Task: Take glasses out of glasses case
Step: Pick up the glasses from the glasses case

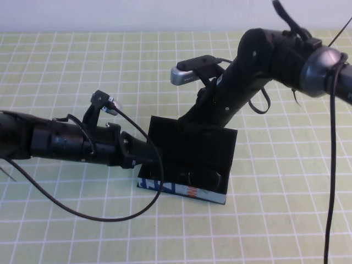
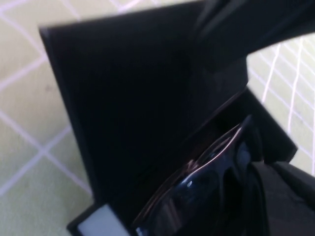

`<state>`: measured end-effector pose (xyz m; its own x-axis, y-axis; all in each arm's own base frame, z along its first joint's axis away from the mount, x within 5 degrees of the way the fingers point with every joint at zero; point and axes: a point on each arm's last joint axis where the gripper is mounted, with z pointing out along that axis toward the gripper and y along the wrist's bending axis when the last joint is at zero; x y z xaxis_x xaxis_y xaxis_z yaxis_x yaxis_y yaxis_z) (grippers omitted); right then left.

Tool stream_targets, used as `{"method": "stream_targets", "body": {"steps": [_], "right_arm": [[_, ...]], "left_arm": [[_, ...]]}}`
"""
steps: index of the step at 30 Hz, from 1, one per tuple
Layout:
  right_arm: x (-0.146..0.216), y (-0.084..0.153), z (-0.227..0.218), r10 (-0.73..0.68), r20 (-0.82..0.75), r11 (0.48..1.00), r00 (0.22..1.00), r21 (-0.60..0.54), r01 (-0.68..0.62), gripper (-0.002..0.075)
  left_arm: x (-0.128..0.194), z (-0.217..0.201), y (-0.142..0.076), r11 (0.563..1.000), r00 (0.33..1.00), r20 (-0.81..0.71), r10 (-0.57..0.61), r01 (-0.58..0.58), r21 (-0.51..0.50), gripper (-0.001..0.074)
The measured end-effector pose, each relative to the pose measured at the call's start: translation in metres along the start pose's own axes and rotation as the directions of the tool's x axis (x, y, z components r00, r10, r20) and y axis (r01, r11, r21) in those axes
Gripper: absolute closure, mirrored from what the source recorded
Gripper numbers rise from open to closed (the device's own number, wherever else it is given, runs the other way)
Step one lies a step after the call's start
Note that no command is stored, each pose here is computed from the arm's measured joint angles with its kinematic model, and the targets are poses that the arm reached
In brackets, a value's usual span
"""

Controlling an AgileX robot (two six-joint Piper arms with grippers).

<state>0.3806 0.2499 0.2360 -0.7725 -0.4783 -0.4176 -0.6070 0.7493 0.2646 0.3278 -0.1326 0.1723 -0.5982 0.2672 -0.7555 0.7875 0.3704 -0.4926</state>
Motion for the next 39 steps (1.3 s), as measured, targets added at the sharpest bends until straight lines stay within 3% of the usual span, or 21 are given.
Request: {"method": "stream_targets", "body": {"steps": [7,15,18,30,39], "right_arm": [[0.012,0.028,-0.025,-0.211,-0.119,0.977,0.97,-0.069,0.203,0.0742],[0.022,0.062,-0.024,-0.523,-0.156,0.85,0.838,-0.171,0.498,0.0738],[0.023,0.062,-0.021,-0.544,-0.161,0.837,0.823,-0.172,0.519,0.071],[0.021,0.047,0.011,-0.62,-0.186,0.784,0.762,-0.121,0.608,0.0444],[0.018,0.045,0.017,-0.651,-0.162,0.759,0.742,-0.102,0.643,0.0404]], "left_arm": [[-0.004,-0.003,0.0,0.998,0.999,0.007,-0.047,0.048,-0.052,0.0739],[-0.003,-0.008,0.009,0.981,0.988,0.024,-0.153,0.155,-0.113,0.0739],[-0.003,-0.012,0.012,0.973,0.982,0.035,-0.188,0.191,-0.129,0.0739],[-0.002,-0.022,0.02,0.959,0.972,0.062,-0.228,0.235,-0.156,0.0739],[-0.002,-0.023,0.022,0.957,0.972,0.063,-0.227,0.235,-0.169,0.0739]]}}
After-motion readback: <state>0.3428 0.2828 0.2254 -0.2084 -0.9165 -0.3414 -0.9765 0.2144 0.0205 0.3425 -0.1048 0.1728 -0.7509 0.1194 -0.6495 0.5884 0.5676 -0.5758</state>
